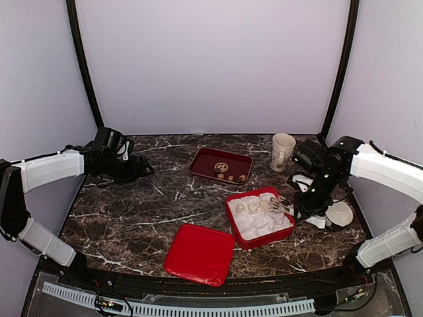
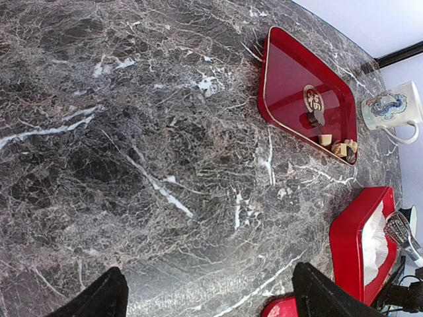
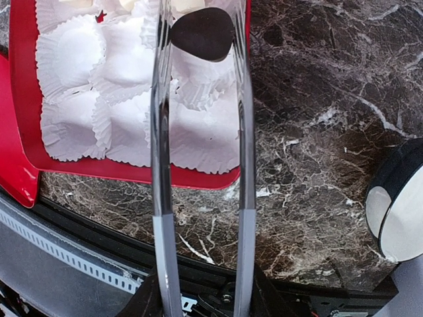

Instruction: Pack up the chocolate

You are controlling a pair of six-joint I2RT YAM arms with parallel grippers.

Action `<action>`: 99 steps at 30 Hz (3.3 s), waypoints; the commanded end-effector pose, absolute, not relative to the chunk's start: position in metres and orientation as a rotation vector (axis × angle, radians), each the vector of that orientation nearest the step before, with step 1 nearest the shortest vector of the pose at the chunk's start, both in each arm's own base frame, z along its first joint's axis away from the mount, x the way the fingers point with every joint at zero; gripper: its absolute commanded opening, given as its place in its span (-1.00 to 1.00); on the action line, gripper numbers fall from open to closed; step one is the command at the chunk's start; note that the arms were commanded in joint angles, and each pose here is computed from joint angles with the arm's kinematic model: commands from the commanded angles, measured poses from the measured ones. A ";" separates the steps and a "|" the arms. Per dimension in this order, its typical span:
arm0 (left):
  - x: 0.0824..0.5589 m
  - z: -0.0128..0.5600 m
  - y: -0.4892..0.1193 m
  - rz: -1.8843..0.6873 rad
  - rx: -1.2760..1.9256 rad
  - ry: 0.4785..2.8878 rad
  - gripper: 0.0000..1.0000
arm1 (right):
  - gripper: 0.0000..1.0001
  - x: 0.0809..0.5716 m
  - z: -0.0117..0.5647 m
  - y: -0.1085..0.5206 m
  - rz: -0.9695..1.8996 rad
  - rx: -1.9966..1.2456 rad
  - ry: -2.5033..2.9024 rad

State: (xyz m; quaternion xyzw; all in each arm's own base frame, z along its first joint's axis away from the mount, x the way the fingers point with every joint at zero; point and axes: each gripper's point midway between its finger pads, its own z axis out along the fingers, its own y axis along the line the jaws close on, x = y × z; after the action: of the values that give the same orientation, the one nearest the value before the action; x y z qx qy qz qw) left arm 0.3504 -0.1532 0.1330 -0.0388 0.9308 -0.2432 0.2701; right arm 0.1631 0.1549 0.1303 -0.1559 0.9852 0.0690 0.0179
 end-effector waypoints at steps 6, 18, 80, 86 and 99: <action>0.353 0.136 -0.153 -0.653 -0.099 2.494 0.77 | -0.26 0.165 0.124 0.160 0.198 -0.507 3.055; 0.355 0.136 -0.153 -0.645 -0.092 2.495 0.77 | -0.19 0.176 0.141 0.166 0.211 -0.509 3.006; 0.386 0.122 -0.154 -0.586 -0.122 2.536 0.77 | -0.31 0.389 0.091 0.325 0.259 -0.807 2.818; 0.387 0.122 -0.154 -0.580 -0.119 2.535 0.77 | -0.42 0.392 0.097 0.320 0.212 -0.813 2.810; 0.388 0.125 -0.154 -0.581 -0.122 2.529 0.77 | -0.51 0.400 0.134 0.322 0.298 -0.742 2.741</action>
State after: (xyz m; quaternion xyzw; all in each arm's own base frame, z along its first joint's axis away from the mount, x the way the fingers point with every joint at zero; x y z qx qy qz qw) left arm 0.3799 -0.1543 0.1125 -0.0485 0.9425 -0.2136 0.2525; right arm 0.3893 0.3173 0.0901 -0.2681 0.9557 0.0774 0.0938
